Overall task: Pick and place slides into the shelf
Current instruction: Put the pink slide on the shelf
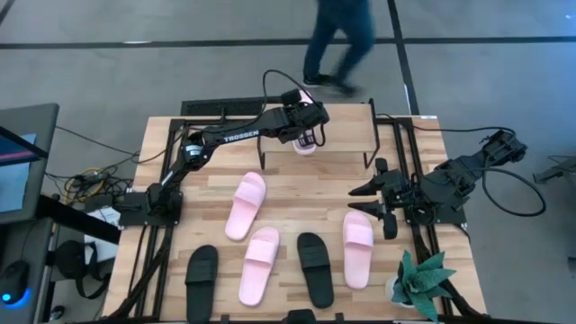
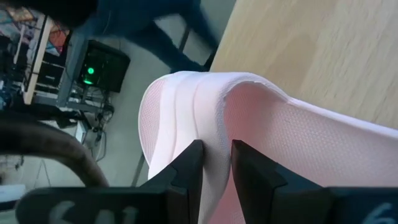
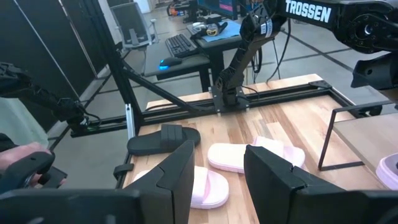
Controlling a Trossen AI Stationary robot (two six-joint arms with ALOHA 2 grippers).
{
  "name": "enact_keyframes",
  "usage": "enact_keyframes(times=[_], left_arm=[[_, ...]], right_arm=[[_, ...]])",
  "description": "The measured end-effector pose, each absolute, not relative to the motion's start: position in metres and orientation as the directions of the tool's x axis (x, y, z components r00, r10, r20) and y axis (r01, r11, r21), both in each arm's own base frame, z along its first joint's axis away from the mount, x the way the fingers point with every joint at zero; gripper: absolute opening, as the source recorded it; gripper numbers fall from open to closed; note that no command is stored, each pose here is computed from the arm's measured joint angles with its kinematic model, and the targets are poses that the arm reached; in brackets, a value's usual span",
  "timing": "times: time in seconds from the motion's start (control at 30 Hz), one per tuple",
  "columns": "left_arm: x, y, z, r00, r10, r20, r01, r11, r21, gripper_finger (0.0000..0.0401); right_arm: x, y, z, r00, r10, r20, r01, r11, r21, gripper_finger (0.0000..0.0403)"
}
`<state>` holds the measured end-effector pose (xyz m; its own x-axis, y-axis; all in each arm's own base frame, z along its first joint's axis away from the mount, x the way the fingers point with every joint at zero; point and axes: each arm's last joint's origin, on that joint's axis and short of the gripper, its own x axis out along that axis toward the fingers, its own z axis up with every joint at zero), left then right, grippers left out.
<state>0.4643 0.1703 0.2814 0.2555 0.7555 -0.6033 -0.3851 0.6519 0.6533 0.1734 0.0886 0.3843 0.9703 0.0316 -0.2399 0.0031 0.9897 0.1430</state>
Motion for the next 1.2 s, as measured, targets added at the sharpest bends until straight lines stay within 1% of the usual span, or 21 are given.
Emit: enact_keyframes(times=[0.43, 1.2], left_arm=[[0.464, 0.171, 0.282, 0.257, 0.757, -0.601, -0.26, 0.653, 0.711, 0.0071], [0.46, 0.183, 0.282, 0.233, 0.773, -0.59, -0.246, 0.633, 0.734, 0.0071]], right_arm=[[0.173, 0.089, 0.384, 0.97, 0.032, -0.24, 0.005, 0.989, 0.151, 0.0127], [0.171, 0.093, 0.384, 0.969, 0.056, -0.24, -0.02, 0.988, 0.151, 0.0127]])
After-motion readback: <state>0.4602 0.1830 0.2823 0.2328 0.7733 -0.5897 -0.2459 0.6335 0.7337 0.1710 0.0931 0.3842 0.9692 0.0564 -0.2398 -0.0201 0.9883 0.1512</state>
